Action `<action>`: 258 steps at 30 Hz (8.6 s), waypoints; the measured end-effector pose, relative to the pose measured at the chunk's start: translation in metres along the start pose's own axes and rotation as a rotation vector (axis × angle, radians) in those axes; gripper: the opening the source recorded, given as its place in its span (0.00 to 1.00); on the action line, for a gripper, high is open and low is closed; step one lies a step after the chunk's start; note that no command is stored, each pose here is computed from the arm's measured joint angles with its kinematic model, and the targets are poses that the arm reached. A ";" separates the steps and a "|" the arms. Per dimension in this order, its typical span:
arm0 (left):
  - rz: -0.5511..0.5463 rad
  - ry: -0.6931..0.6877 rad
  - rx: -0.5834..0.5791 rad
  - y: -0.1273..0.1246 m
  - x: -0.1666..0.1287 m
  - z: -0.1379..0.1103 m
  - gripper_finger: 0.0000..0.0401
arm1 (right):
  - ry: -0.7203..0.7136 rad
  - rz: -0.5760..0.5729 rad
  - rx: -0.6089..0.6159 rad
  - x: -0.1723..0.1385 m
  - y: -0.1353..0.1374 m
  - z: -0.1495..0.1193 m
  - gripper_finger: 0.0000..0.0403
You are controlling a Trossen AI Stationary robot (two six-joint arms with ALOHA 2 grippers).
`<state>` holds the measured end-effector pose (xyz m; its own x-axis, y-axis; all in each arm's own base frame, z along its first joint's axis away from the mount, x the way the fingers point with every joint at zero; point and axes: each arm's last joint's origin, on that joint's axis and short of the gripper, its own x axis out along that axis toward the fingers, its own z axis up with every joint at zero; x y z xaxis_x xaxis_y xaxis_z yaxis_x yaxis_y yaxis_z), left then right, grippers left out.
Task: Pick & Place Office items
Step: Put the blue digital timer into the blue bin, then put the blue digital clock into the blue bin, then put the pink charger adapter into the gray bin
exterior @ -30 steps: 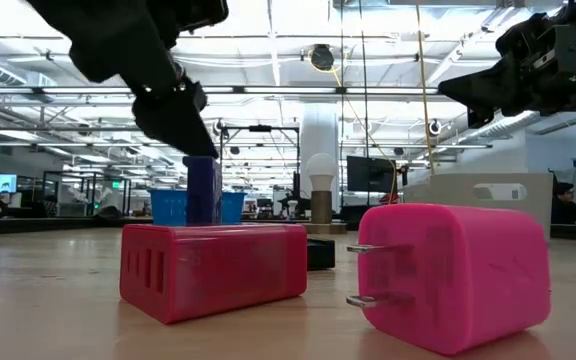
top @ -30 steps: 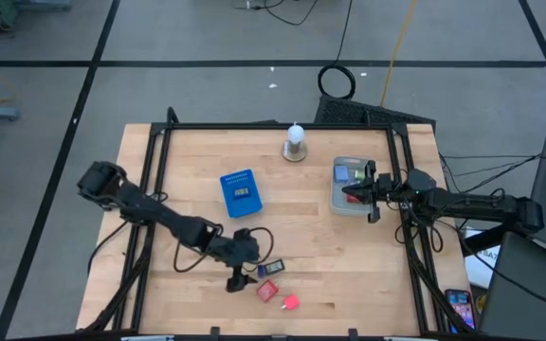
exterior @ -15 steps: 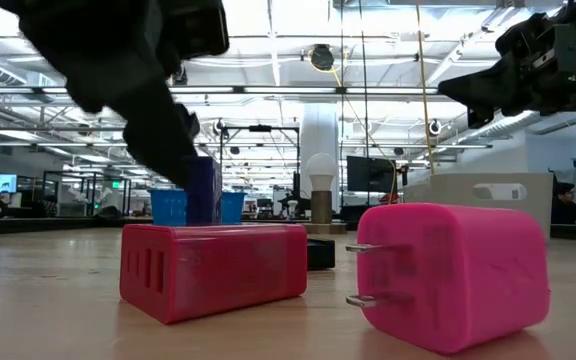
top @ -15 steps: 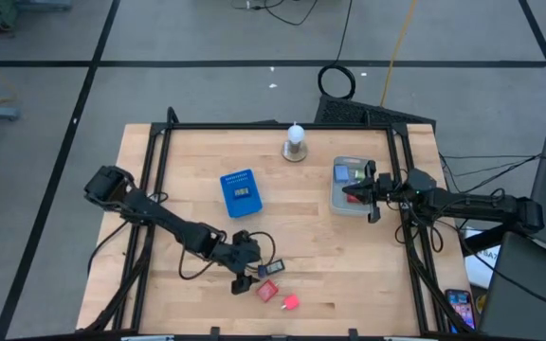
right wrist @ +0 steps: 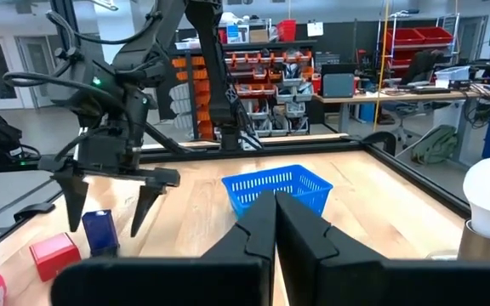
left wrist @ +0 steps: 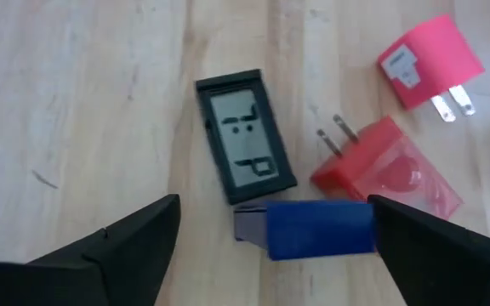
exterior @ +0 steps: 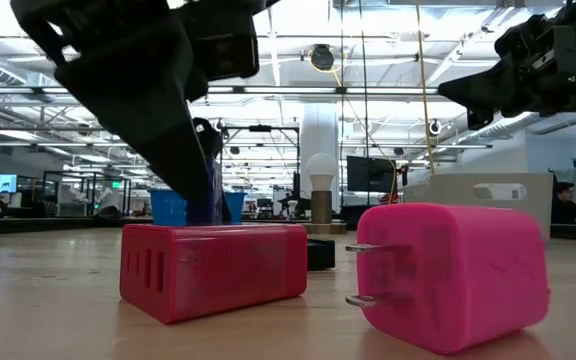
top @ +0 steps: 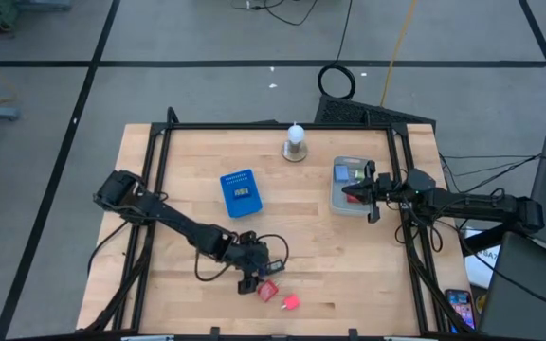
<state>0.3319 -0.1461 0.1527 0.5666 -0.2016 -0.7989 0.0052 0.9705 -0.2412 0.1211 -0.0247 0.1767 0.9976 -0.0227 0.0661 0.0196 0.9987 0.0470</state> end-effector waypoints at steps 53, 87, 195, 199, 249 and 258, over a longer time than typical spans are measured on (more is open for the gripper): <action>0.248 -0.912 0.231 0.092 -0.222 -0.098 0.37 | 0.011 0.005 -0.004 0.000 0.000 -0.001 0.00; 0.351 -1.112 0.009 0.128 -0.214 -0.131 0.37 | 0.018 0.005 -0.046 0.001 0.000 -0.002 0.00; 0.351 -0.903 0.128 0.150 -0.177 -0.152 0.00 | 0.030 -0.054 -0.020 0.001 -0.002 -0.003 0.00; 0.352 -0.876 0.125 0.152 -0.169 -0.157 0.00 | 0.030 -0.051 -0.026 0.001 -0.002 -0.003 0.00; 0.322 -0.821 0.098 0.154 -0.161 -0.162 0.05 | 0.765 0.219 -0.212 0.202 0.114 0.008 0.65; 0.314 -0.822 0.078 0.154 -0.161 -0.163 0.05 | 0.752 0.344 -0.215 0.219 0.126 -0.032 0.64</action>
<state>0.1075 0.0144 0.1545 0.9645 0.2053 -0.1660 -0.2106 0.9775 -0.0148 0.3443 0.0974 0.1657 0.7279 0.2431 -0.6411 -0.3558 0.9332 -0.0501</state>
